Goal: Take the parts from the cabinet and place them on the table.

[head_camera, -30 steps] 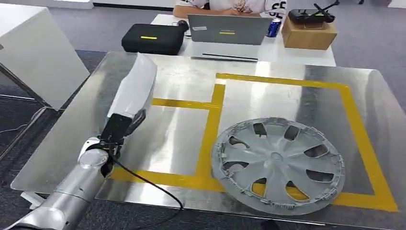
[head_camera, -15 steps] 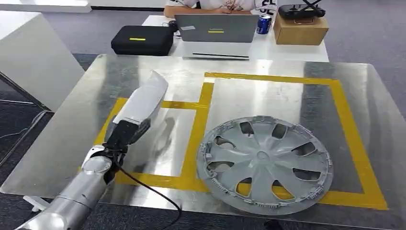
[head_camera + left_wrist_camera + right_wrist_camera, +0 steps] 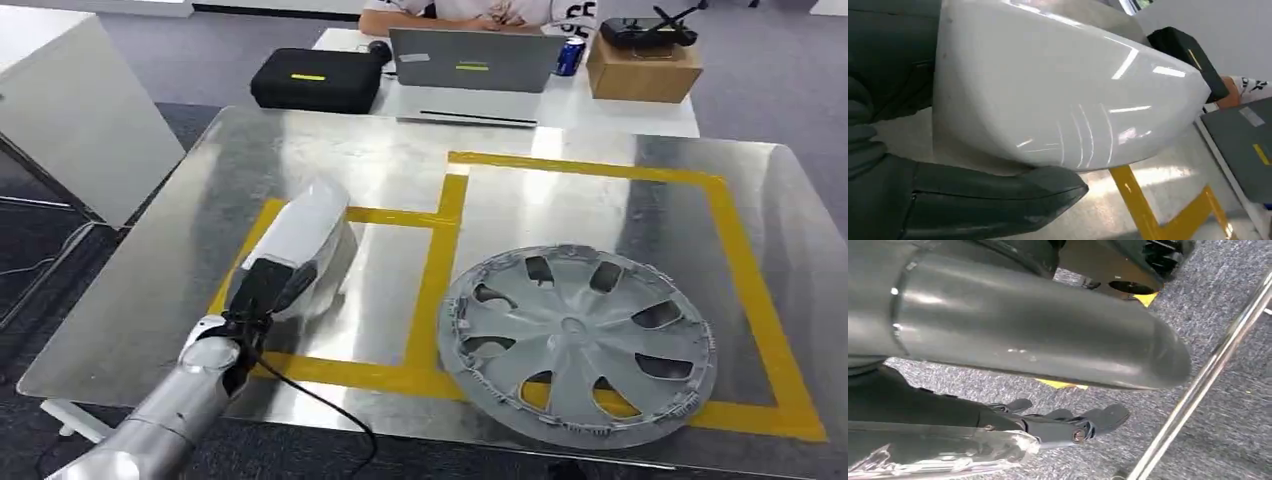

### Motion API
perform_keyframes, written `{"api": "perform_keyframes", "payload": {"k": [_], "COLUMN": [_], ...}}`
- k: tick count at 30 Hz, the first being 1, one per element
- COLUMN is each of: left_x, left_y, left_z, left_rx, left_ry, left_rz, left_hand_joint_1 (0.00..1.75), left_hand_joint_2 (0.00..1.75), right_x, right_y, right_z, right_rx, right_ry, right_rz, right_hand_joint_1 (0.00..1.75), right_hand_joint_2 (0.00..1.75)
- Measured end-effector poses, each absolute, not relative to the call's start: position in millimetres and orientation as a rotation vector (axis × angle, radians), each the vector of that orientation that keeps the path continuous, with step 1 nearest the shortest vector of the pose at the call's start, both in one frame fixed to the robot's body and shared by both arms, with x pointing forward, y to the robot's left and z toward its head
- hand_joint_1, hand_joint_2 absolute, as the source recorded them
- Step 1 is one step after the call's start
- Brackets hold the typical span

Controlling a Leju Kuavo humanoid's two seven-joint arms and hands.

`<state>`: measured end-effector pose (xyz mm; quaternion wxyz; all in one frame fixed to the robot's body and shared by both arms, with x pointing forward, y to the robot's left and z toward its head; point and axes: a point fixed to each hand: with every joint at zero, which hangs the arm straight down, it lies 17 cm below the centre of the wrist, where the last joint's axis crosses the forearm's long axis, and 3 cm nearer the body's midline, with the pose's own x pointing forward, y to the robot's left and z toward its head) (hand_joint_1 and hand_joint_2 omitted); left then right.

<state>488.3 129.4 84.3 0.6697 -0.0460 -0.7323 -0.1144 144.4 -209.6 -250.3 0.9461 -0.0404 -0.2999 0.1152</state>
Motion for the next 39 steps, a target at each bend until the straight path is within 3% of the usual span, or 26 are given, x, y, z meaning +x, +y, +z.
{"api": "perform_keyframes", "payload": {"k": [1, 2, 4, 5, 39], "left_x": [487.3, 486.0, 483.9, 483.8, 495.6], "left_y": [129.3, 129.3, 128.8, 128.8, 127.8], "left_z": [82.0, 79.1, 74.5, 73.7, 94.1], "left_rx": [-0.104, -0.104, -0.105, -0.104, -0.113], "left_ry": [-1.646, -1.64, -1.629, -1.627, -1.664], "left_rz": [-0.259, -0.26, -0.26, -0.26, -0.242], "left_hand_joint_1": [0.98, 0.09, 0.0, 0.0, 0.0], "left_hand_joint_2": [1.75, 1.75, 1.75, 0.0, 0.0], "right_x": [143.3, 141.8, 141.3, 142.0, 148.9], "right_y": [-209.7, -209.6, -209.6, -209.5, -206.2], "right_z": [-250.6, -251.0, -251.1, -250.9, -248.9], "right_rx": [-0.082, -0.082, -0.082, -0.082, -0.071], "right_ry": [-0.609, -0.607, -0.606, -0.607, -0.618], "right_rz": [0.233, 0.233, 0.232, 0.232, 0.238], "right_hand_joint_1": [0.0, 0.0, 0.0, 0.0, 0.0], "right_hand_joint_2": [0.0, 0.0, 0.0, 0.0, 0.0]}}
